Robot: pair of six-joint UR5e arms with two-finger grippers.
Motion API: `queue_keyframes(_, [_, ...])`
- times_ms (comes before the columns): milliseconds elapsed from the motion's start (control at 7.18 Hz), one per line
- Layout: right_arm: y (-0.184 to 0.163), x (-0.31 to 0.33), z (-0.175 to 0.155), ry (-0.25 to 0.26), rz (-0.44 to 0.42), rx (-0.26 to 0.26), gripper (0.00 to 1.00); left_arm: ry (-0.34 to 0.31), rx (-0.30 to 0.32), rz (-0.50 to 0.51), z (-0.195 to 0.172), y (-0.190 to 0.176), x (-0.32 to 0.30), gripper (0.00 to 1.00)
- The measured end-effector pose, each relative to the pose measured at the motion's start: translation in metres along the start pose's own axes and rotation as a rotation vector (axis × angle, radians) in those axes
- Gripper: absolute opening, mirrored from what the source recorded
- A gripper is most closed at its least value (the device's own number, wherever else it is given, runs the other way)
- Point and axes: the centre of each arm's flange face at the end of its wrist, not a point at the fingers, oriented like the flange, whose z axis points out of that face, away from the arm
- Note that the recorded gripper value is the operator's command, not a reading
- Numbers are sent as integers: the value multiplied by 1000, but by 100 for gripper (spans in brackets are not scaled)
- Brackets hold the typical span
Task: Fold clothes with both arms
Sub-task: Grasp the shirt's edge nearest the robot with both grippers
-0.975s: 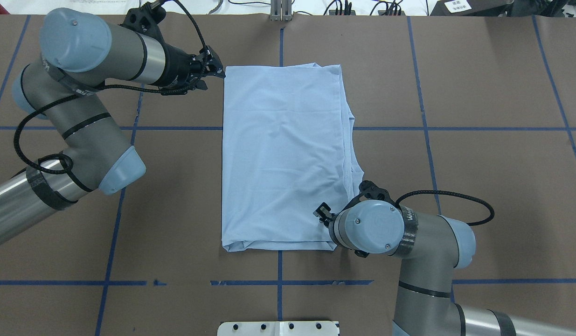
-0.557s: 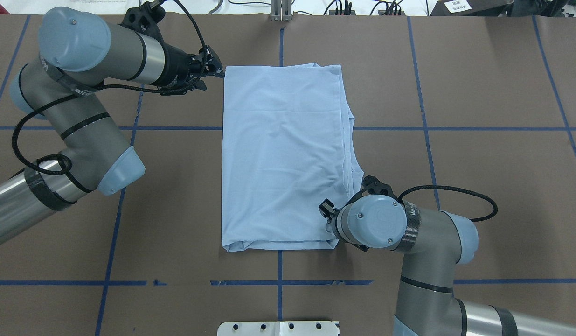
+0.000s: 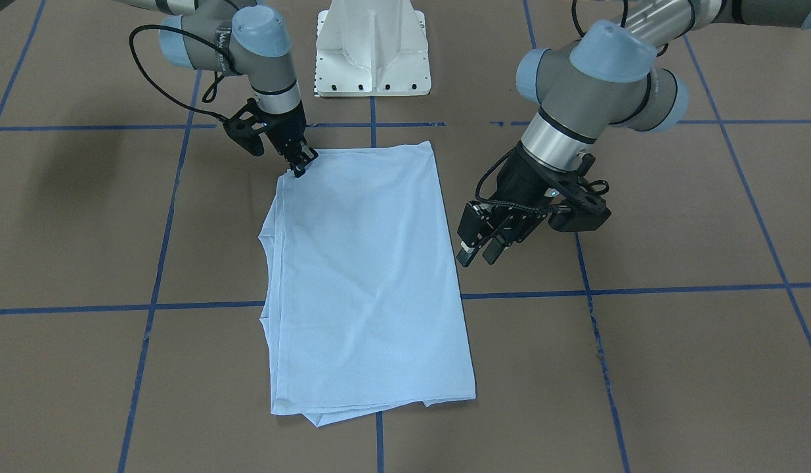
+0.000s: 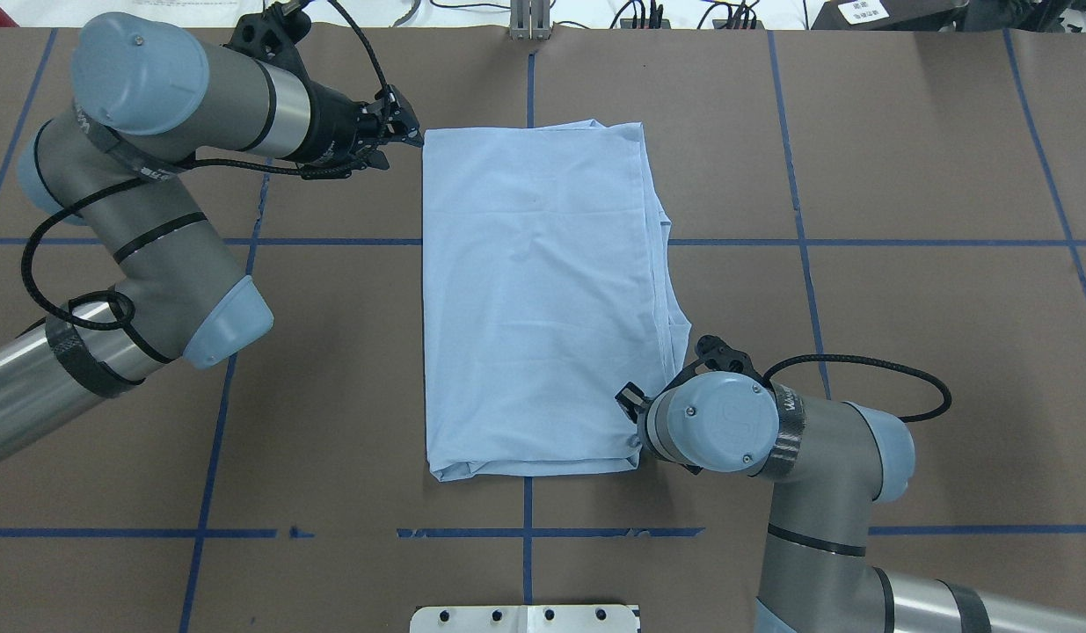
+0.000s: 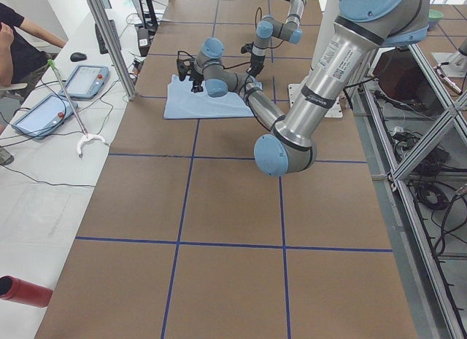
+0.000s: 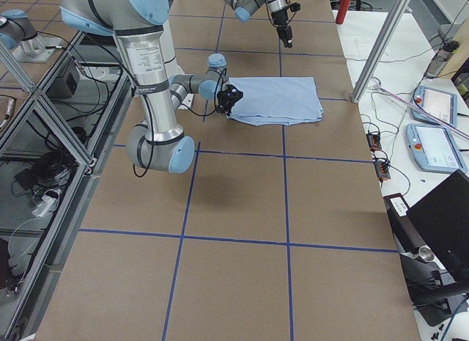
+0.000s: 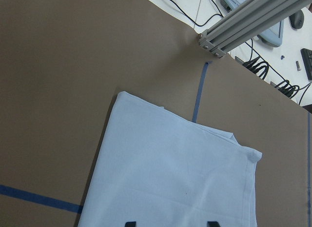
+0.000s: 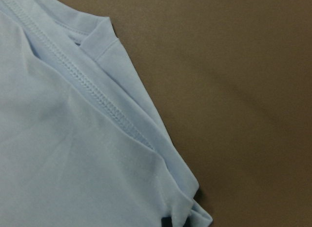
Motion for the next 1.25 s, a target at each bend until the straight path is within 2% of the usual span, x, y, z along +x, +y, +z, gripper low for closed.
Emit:
queue_keyframes(278, [5,0,-20,-8,-3,-11,0,-3,-14,-10,-1,11,1,61])
queue_keyframes(418, [12,2,-30,-8,-7,-20,0,-24,-40,-47,-3,38,-2,61])
queue_keyframes(975, [24,5,-43,-15,-14,-39,0,-203,-111,-195,6,214,-70,61])
queue_keyframes(1253, [24,6,-44,-14,-15,-40,0,-263,-137,-222,17,261,-86,61])
